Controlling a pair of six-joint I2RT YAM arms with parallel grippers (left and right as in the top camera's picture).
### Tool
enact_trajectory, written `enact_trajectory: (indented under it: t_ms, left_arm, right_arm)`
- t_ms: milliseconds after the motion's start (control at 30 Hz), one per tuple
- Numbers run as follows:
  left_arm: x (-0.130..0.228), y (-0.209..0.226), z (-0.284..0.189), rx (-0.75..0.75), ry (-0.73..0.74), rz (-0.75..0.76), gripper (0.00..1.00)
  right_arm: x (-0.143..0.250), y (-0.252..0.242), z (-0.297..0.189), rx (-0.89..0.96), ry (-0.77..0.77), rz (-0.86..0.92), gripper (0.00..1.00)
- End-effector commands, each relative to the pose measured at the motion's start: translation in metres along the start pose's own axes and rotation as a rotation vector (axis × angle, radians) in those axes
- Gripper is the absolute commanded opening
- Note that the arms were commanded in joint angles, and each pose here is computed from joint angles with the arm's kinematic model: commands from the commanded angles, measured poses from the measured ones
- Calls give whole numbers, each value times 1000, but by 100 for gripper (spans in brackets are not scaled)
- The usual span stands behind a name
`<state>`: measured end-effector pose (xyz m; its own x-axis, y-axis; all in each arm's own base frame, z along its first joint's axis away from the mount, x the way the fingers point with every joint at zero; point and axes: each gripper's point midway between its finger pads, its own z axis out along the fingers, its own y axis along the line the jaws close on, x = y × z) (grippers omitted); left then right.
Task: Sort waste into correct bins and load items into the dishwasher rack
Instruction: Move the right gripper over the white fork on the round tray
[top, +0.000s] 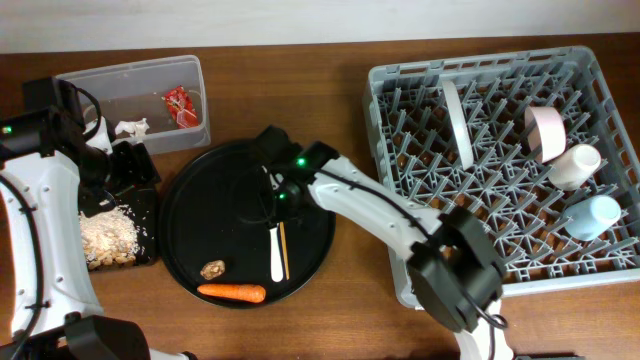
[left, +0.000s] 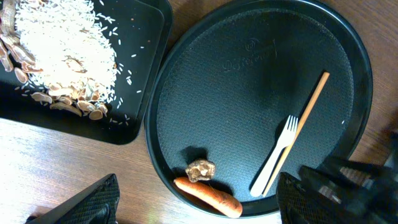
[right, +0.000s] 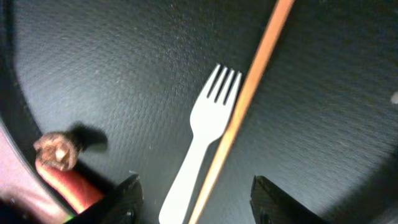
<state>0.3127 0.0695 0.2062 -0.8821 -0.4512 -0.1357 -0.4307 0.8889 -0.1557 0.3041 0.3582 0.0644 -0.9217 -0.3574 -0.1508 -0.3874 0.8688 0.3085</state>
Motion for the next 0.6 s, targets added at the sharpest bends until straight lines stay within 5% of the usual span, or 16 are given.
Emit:
enact_trajectory:
  t_ms: [0,567]
  left_arm:
    - [-1,0,-3,5,-12,1,80]
    - [0,0,-2,5,-8,0,80]
  right_arm:
    - [1,6,22,-3,9,23,60]
    - [-4,-4,55,56,-10,61,60]
